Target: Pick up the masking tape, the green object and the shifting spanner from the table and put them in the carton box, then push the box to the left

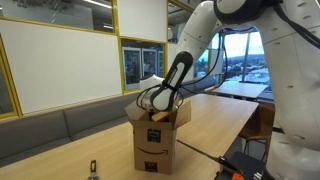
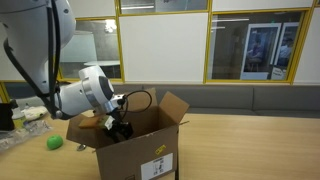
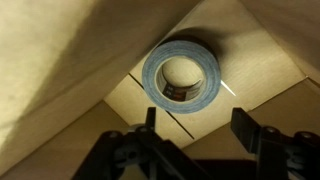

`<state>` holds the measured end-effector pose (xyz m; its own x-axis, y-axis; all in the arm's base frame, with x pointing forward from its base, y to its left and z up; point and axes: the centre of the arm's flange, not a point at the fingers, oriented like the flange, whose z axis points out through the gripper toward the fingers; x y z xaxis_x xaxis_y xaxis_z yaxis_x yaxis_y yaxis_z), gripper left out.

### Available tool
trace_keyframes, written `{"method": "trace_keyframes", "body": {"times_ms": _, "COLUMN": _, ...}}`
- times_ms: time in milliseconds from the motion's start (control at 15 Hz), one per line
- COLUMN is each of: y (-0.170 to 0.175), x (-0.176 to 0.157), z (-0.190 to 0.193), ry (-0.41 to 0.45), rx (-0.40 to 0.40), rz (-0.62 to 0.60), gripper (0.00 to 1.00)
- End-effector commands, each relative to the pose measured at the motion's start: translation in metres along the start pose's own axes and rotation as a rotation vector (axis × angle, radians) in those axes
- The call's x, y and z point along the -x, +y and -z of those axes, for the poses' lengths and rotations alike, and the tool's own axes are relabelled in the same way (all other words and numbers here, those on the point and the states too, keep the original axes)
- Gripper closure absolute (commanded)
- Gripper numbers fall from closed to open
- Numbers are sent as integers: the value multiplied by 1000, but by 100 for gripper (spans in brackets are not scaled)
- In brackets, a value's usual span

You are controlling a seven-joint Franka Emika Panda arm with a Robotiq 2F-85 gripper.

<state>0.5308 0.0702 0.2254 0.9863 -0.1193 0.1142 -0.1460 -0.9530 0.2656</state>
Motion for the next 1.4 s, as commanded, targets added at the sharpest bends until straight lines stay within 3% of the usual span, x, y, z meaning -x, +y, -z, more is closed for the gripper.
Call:
{"method": "trace_keyframes", "body": {"times_ms": 0, "y": 7, "x": -10, "z": 37, "ry": 60, "rx": -2, "rz": -11, "gripper": 0}}
{"method": "trace_keyframes", "body": {"times_ms": 400, "y": -7, "x": -30, "z": 122, "ry": 210, "rx": -12, "rz": 13, "gripper": 0}}
{"method": "trace_keyframes", "body": {"times_ms": 733, "y": -44, "x": -36, "z": 184, "ry": 327, "rx": -90, "rz": 67, "gripper": 0}}
{"method": "trace_keyframes", "body": {"times_ms": 1000, "y": -93, "x": -37, "z": 203, "ry": 368, "rx": -163, "rz": 142, "gripper": 0}}
{"method": "trace_keyframes", "body": {"times_ms": 1333, "y": -165, "x": -40, "z": 201, "ry": 369, "rx": -240, "rz": 258, "gripper": 0}}
